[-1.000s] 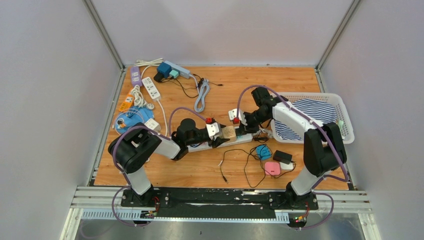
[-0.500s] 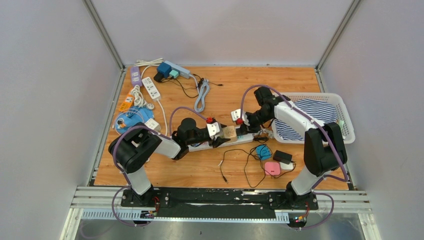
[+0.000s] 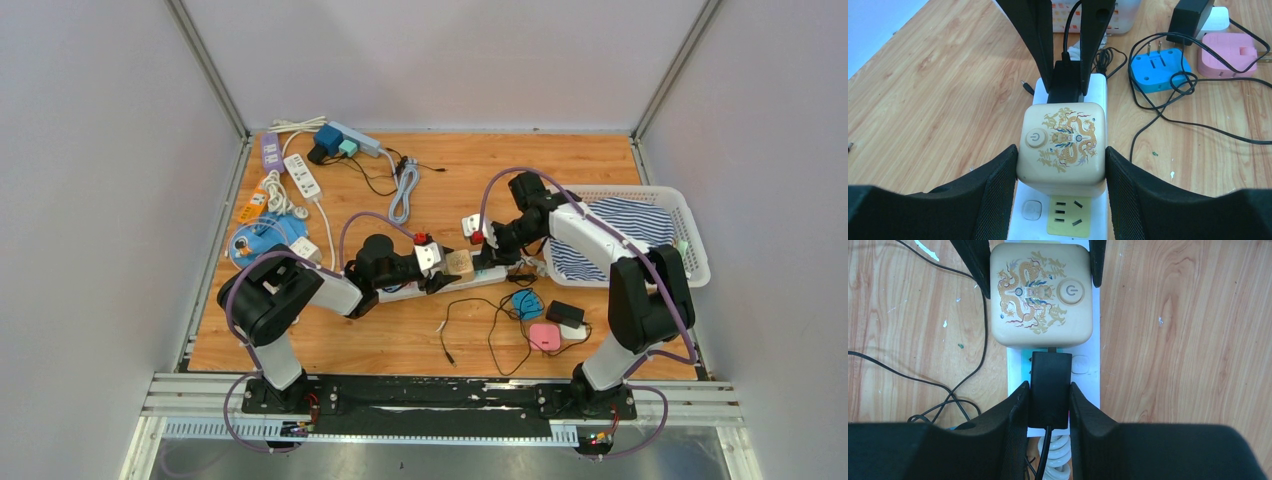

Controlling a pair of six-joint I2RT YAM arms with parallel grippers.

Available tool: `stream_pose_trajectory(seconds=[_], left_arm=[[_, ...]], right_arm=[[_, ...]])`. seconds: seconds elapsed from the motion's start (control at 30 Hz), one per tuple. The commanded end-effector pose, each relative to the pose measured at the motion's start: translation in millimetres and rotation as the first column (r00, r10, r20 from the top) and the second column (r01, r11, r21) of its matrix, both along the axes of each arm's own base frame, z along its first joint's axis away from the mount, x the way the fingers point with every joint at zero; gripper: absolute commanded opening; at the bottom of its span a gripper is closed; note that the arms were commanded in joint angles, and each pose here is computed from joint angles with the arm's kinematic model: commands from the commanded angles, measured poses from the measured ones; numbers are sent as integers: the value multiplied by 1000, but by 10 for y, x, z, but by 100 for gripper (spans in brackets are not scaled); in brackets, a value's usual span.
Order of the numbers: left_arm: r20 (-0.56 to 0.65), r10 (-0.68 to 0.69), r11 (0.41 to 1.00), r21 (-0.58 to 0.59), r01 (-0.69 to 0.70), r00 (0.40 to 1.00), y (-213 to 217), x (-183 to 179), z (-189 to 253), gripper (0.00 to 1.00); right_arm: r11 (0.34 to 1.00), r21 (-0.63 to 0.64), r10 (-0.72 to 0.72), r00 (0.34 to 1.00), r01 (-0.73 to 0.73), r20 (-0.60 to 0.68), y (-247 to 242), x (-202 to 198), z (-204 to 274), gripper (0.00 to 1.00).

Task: Pull the plug off the socket
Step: Remove the plug from the socket.

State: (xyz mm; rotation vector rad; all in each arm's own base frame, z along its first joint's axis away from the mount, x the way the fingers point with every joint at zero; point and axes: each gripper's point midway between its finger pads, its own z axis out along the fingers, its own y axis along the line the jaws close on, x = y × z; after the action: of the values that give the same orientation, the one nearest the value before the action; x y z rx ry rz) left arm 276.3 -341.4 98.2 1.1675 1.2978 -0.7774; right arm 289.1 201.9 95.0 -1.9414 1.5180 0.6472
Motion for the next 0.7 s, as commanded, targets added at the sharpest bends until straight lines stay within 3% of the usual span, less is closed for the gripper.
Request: stream_pose_trajectory(seconds=[0.0,0.2,0.5,0.67], left_arm=[[-50,213,968,144,-204,976,351,311,-444,0],[-52,232,962,157,-222,971,373,340,-471,0],[-48,224,964,160,-214,973,371,328,-468,0],[-48,224,964,159,-214,973,370,328,-462,0]], right_arm=[[996,51,83,985,-76,-149,-36,-515,90,0],[979,60,202,968,-195,-147,80,-729,97,0],[997,40,-57,988,64,-144,-165,-228,79,0],[997,74,-5,991,15,-133,-155,-318,107,0]])
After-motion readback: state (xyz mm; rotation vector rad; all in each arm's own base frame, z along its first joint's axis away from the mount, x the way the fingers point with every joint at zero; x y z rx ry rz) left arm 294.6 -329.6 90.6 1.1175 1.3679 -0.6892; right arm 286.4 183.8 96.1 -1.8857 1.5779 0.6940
